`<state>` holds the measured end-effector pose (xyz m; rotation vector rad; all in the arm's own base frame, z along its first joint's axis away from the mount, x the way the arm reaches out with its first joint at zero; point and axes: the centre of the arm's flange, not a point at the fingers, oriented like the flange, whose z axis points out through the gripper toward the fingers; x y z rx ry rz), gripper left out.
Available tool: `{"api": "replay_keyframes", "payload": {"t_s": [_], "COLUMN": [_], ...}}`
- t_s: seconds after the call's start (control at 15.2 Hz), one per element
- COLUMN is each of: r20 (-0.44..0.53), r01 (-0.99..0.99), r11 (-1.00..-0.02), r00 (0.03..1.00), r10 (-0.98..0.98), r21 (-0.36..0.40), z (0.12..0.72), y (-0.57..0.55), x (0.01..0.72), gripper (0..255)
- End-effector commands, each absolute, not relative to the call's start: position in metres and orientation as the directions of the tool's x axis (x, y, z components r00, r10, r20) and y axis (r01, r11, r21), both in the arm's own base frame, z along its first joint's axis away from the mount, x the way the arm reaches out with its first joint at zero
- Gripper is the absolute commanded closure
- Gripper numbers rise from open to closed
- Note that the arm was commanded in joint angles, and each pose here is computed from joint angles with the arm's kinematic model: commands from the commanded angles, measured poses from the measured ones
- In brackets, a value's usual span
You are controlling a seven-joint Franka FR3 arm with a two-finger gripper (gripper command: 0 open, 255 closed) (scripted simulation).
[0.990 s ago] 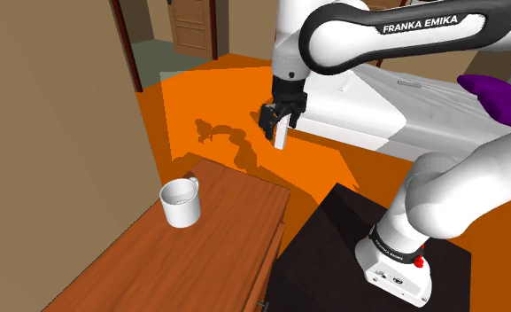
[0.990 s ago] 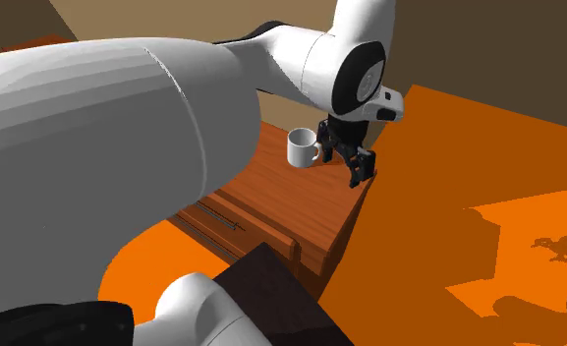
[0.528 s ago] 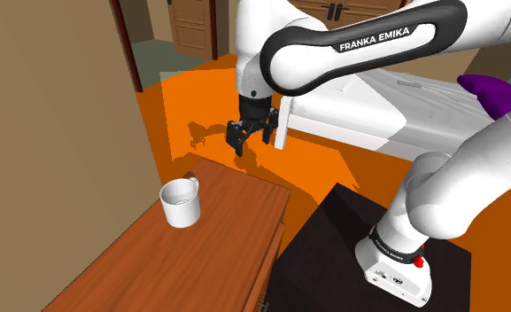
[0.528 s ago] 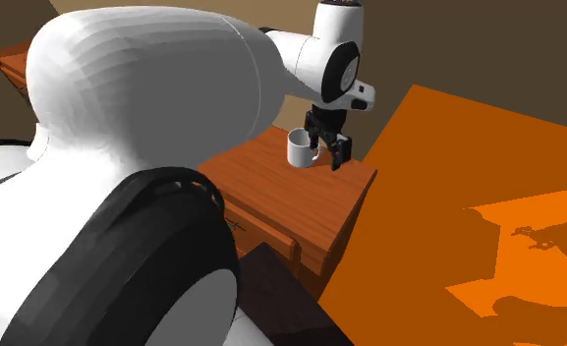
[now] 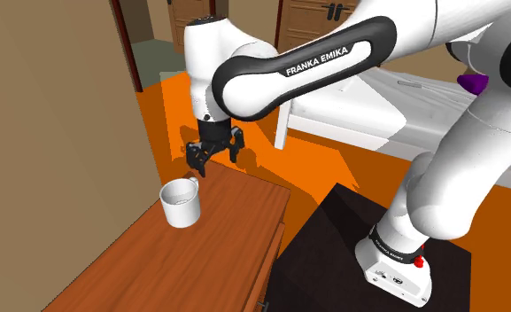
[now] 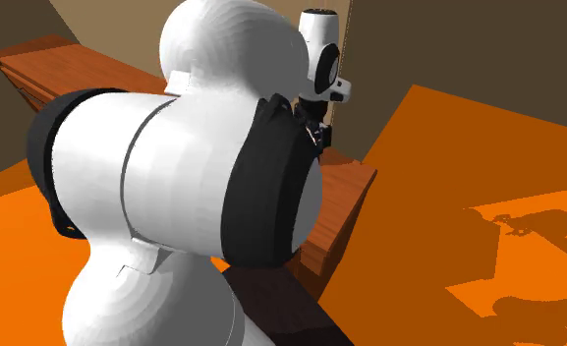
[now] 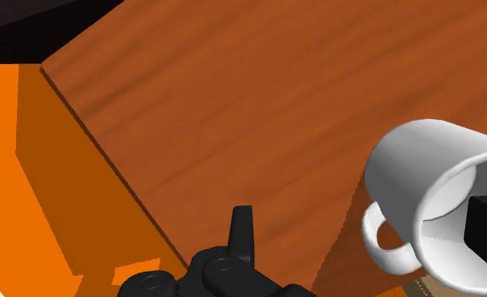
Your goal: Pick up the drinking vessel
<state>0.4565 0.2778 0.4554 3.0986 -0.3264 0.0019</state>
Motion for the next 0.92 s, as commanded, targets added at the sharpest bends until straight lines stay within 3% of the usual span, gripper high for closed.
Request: {"api": "replay_keyframes", "payload": {"t_s": [0.0,0.86], "r20": [0.000,-0.018], "r01": [-0.216,-0.247], "r11": [-0.976,-0.969], "r00": [0.976,0.969], "r10": [-0.216,-0.247], "r21": [0.022,0.008], "z": [0.447,0.390], "y": [0.299,0.410], "x": [0.470,0.533], "gripper": [0,0]}}
